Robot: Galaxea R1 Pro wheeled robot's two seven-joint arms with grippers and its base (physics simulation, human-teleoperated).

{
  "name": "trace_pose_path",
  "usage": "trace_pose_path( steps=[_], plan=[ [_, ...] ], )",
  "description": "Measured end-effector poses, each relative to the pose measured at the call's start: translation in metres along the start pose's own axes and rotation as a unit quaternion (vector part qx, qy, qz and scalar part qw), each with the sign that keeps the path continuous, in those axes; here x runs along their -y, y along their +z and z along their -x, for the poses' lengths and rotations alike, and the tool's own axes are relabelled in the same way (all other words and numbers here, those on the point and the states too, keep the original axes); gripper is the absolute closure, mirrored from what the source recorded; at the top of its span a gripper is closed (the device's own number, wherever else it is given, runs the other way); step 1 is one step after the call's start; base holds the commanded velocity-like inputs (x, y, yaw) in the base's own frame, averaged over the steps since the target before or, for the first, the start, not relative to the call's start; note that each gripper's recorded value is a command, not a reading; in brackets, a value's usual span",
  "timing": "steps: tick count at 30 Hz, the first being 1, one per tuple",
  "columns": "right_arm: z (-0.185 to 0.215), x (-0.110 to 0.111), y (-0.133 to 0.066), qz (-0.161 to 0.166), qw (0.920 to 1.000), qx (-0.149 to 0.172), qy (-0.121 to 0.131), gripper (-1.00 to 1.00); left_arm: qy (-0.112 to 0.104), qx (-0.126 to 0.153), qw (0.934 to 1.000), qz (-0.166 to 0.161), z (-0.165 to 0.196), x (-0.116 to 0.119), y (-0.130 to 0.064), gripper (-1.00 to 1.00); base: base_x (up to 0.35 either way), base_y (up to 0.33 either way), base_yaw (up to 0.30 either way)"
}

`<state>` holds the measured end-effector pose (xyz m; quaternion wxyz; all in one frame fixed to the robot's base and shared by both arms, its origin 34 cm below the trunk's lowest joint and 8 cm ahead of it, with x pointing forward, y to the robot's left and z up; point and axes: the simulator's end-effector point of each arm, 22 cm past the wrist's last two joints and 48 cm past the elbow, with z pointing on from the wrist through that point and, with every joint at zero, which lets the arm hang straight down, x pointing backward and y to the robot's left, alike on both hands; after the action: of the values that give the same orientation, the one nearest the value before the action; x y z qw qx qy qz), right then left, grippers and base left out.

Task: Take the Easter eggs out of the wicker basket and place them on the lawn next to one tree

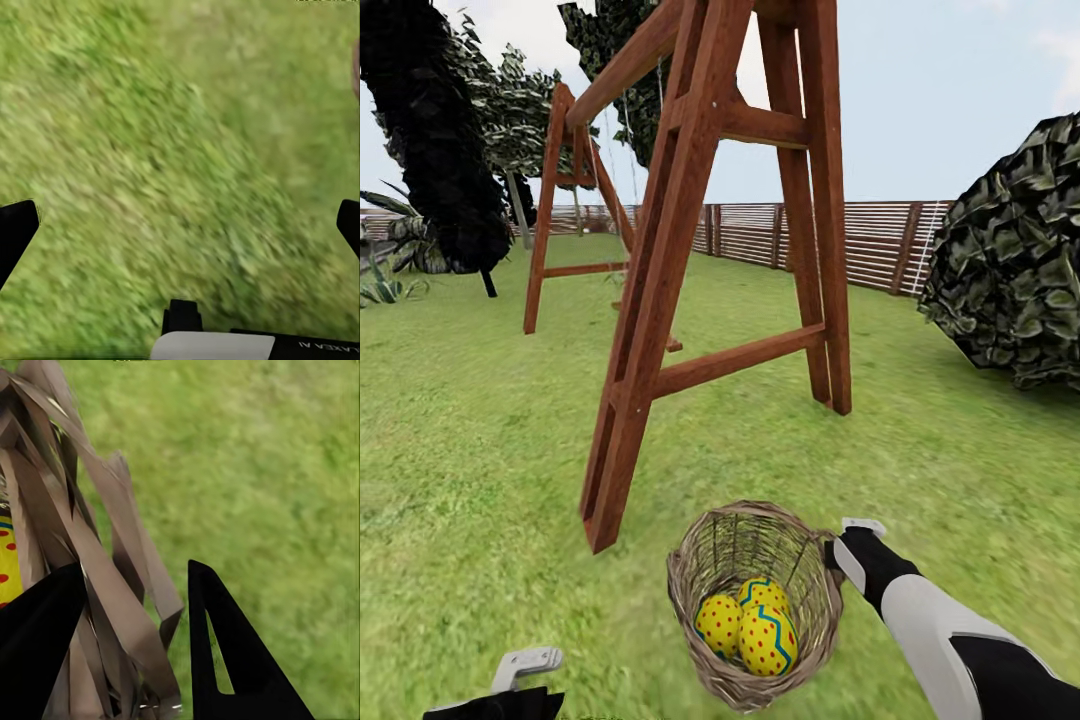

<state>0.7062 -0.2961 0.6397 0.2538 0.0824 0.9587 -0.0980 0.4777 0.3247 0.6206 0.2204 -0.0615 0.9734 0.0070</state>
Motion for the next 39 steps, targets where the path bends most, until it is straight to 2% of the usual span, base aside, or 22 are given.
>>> trace_pose_path(
  steps=[21, 35, 39],
  plan=[
    [-0.001, -0.01, -0.002, 0.006, 1.0, 0.0, -0.002, 1.0, 0.002, 0.009, 1.0, 0.004, 0.004, -0.001, 0.0, -1.0, 0.0, 0.07, 0.29],
    [-0.006, -0.01, -0.001, 0.007, 1.0, -0.003, -0.002, 1.0, 0.002, 0.016, 0.9998, 0.008, 0.007, -0.004, -0.001, -1.0, 0.0, 0.267, 0.29],
    [-0.007, -0.018, -0.002, 0.013, 0.9999, -0.004, -0.001, 1.0, 0.002, 0.034, 0.9994, 0.007, 0.014, -0.003, -0.001, -1.0, 0.0, 0.287, 0.29]
  ],
)
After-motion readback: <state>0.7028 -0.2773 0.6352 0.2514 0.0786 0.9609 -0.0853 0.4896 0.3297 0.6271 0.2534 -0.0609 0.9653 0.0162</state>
